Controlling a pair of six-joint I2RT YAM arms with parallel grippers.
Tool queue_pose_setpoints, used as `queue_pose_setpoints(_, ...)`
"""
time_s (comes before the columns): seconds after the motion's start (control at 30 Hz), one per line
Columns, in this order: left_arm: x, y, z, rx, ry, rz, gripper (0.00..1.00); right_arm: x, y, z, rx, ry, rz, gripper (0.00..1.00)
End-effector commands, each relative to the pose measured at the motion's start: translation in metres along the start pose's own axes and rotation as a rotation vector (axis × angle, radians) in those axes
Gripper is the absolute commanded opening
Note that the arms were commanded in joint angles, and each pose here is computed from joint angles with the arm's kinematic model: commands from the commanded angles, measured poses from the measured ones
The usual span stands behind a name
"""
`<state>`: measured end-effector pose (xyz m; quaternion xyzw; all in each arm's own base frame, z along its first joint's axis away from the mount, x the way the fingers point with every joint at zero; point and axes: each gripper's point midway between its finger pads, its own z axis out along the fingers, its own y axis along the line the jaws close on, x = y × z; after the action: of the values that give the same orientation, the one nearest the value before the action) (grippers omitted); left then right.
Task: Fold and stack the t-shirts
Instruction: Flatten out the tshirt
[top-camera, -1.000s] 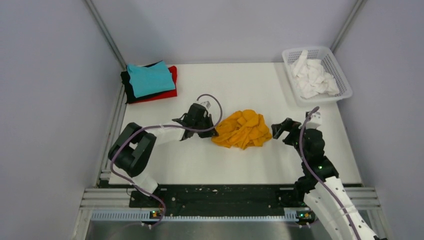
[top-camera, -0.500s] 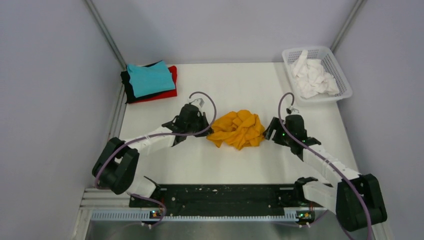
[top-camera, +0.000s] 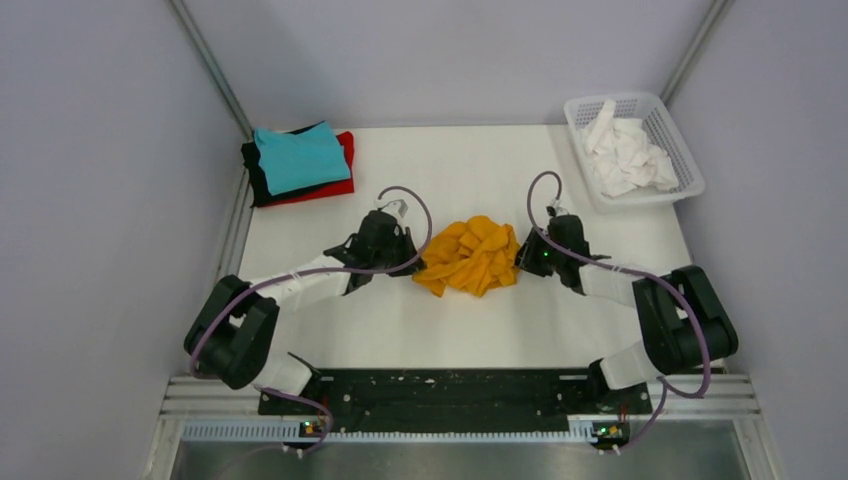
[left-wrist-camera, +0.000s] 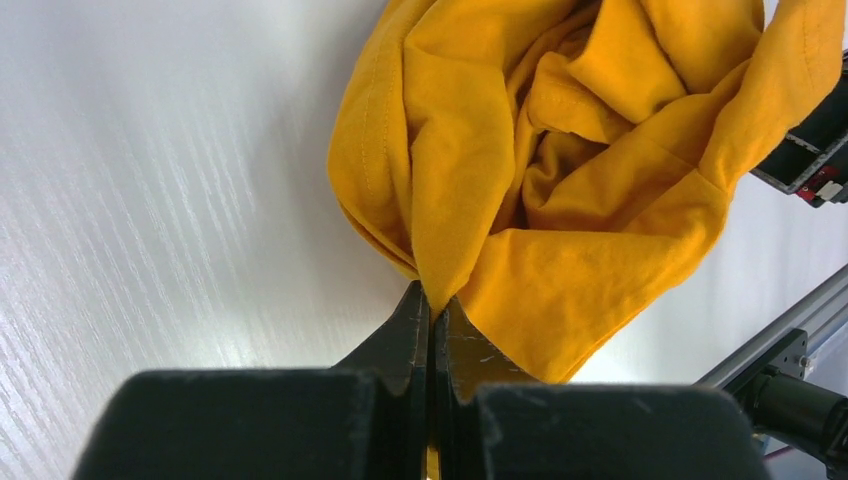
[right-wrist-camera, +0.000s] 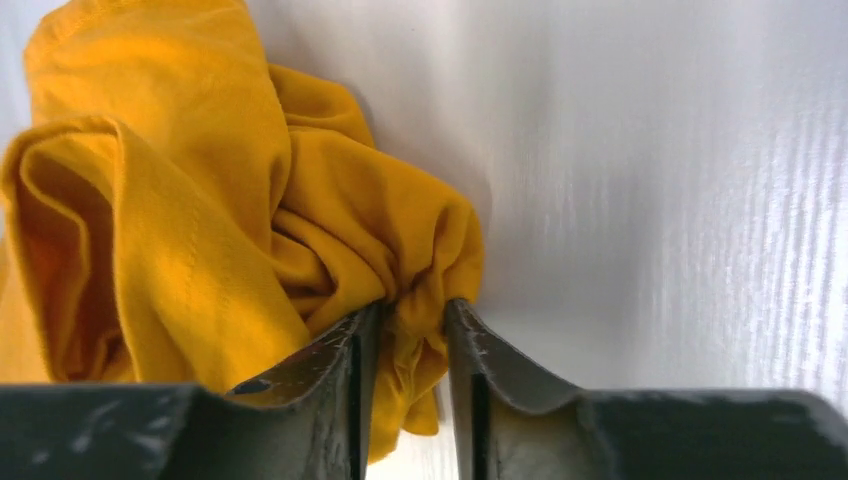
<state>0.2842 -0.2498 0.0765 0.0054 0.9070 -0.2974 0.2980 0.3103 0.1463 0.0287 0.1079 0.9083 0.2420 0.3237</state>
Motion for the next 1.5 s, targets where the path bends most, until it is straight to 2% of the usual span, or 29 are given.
queue_pose_setpoints(0.0,-0.016,-0.008,-0.004,0.031,-0.063,0.024,0.0,-0.018,0.018,0.009,-0.045,-0.053,-0.024,0.18)
queue_pose_setpoints(0.07,-0.023,-0.005,-0.008,-0.001,-0.082,0.031,0.0,-0.042,0.02,0.001,-0.01,-0.123,-0.056,0.0)
queue_pose_setpoints(0.1,-0.028,-0.004,-0.013,-0.029,-0.089,0.037,0.0,-0.059,0.023,-0.009,0.016,-0.179,-0.077,0.0)
queue_pose_setpoints(0.2,-0.066,-0.003,-0.041,-0.125,-0.21,0.058,0.0,-0.114,0.03,-0.058,0.108,-0.366,-0.138,0.0)
queue_pose_setpoints(0.37,-0.144,-0.034,-0.138,-0.131,-0.554,0.099,0.0,-0.195,0.061,-0.193,0.148,-0.769,-0.21,0.0)
queue_pose_setpoints(0.53,-0.189,-0.059,-0.244,-0.094,-0.855,0.107,0.0,-0.222,0.094,-0.32,0.078,-1.039,-0.26,0.0)
queue_pose_setpoints(0.67,-0.2,-0.078,-0.312,-0.012,-1.009,0.119,0.0,-0.224,0.105,-0.385,0.018,-1.187,-0.229,0.0)
queue_pose_setpoints(0.77,-0.2,-0.084,-0.34,0.018,-1.066,0.13,0.0,-0.222,0.123,-0.402,-0.071,-1.2,-0.261,0.0)
queue_pose_setpoints(0.9,-0.198,-0.094,-0.333,0.066,-1.05,0.19,0.0,-0.22,0.152,-0.379,-0.199,-1.103,-0.334,0.0)
queue_pose_setpoints(1.13,-0.221,-0.072,-0.306,-0.14,-1.014,0.169,0.0,-0.244,0.154,-0.347,-0.133,-1.066,-0.336,0.0)
queue_pose_setpoints(1.27,-0.22,-0.075,-0.315,-0.121,-1.028,0.162,0.0,-0.241,0.163,-0.352,-0.182,-1.071,-0.352,0.0)
queue_pose_setpoints(1.47,-0.196,-0.072,-0.326,-0.045,-1.027,0.145,0.0,-0.225,0.159,-0.36,-0.199,-1.052,-0.361,0.0)
